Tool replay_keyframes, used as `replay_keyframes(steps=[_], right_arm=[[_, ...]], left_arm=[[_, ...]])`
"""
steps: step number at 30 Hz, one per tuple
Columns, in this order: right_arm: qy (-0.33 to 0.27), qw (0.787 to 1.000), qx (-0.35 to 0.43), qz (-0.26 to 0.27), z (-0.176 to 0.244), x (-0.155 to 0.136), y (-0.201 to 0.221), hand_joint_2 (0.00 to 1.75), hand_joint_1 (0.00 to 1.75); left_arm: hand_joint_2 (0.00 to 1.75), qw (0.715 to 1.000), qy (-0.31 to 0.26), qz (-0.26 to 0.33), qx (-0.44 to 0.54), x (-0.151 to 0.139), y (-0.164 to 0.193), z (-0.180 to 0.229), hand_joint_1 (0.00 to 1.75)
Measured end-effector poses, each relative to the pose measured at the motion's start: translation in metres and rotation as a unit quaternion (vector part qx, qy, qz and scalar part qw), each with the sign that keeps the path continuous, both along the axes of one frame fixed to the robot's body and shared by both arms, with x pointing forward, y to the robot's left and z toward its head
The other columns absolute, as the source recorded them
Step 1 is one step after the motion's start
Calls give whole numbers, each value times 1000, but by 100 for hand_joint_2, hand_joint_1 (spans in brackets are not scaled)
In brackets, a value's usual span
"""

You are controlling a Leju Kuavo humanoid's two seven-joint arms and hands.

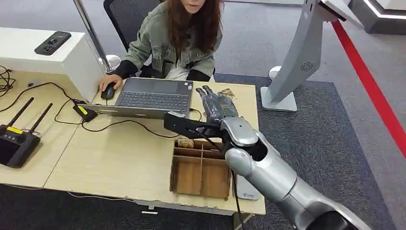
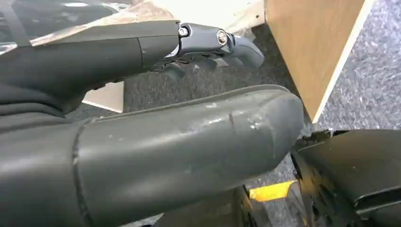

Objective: Pass the card to the sensor for recognition and then transmit it.

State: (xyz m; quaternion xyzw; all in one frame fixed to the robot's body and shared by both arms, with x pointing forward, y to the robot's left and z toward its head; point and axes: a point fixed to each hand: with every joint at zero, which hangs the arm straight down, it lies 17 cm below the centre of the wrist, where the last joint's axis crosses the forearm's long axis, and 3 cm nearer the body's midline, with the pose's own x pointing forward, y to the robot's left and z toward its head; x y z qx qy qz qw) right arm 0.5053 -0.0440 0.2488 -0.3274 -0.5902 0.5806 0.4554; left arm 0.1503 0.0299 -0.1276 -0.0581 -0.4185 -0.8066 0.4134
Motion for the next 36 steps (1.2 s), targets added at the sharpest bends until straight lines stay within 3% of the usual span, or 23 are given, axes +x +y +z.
replay_keyframes(steps=[11,21,36], right_arm=[[-19,999,-21,-18,11,4,-20,175,0],[-21,999,-42,-22,8,5,-27,175,0],[28,997,-61,32,-24,-11,-14,175,0]], left_arm=[[0,1000,-20,15,-13,12,29,11,0],[0,1000,-24,19,-7,14,34,12,0],[0,999,-49,25,-2,23,57,19,0]])
